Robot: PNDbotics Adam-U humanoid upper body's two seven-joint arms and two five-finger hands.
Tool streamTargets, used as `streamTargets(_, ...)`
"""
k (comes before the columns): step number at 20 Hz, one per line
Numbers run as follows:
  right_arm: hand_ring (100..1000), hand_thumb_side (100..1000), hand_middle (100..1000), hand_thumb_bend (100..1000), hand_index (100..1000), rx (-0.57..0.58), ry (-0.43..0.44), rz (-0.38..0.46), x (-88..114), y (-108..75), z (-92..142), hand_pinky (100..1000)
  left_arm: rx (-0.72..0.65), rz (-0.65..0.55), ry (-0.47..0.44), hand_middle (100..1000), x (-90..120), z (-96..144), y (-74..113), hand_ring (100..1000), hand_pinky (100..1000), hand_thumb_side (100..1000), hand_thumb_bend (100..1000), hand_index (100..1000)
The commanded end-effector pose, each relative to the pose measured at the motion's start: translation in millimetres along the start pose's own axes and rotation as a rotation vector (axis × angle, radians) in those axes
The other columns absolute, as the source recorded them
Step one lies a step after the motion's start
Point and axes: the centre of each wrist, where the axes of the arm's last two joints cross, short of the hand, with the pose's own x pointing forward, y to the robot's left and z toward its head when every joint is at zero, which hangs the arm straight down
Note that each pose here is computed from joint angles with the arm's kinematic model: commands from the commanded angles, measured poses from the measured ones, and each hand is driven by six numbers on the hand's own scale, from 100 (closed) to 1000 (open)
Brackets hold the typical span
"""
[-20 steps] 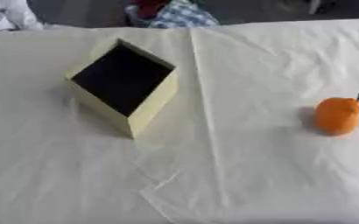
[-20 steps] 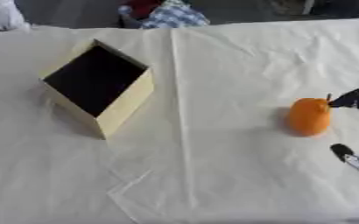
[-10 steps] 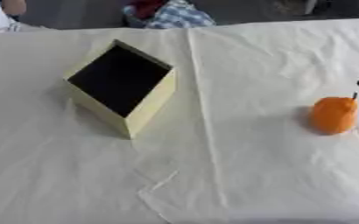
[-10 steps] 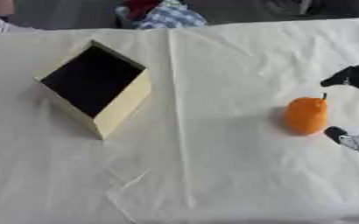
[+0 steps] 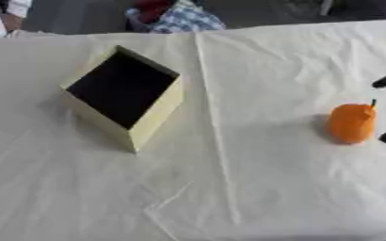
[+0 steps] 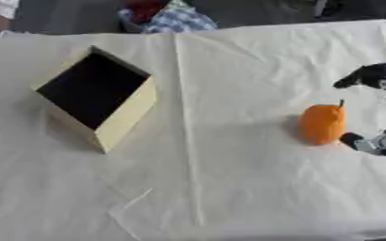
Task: Pick up objects on the table and place them in the box.
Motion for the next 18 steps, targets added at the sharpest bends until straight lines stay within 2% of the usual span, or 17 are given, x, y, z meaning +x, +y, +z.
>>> streamTargets(1,861,352,804,363,902,0.012,0.007,0.016,3.6,-18.0,1.0,801,-0.021,-0.002,-0.027,760,6.5,-4.5,0.0,742,712,810,100,726)
streamTargets(6,863,362,806,362,905,0.049,-0.004,-0.003,6.7,-24.1,-2.0,804,-0.025,0.002,-0.025,758,6.3,-4.3,-1.1,741,711,811,100,724)
streamTargets(13,864,383,810,342,902,0.099,0.029,-0.028,9.4,-23.8,-5.7,801,-0.028,0.007,-0.023,757,6.1,-4.3,-2.4,741,710,812,100,724)
streamTargets(18,866,381,813,348,902,0.137,0.056,-0.054,2.4,-20.8,-9.5,803,-0.032,0.009,-0.023,757,6.1,-4.5,-3.5,744,710,813,100,724)
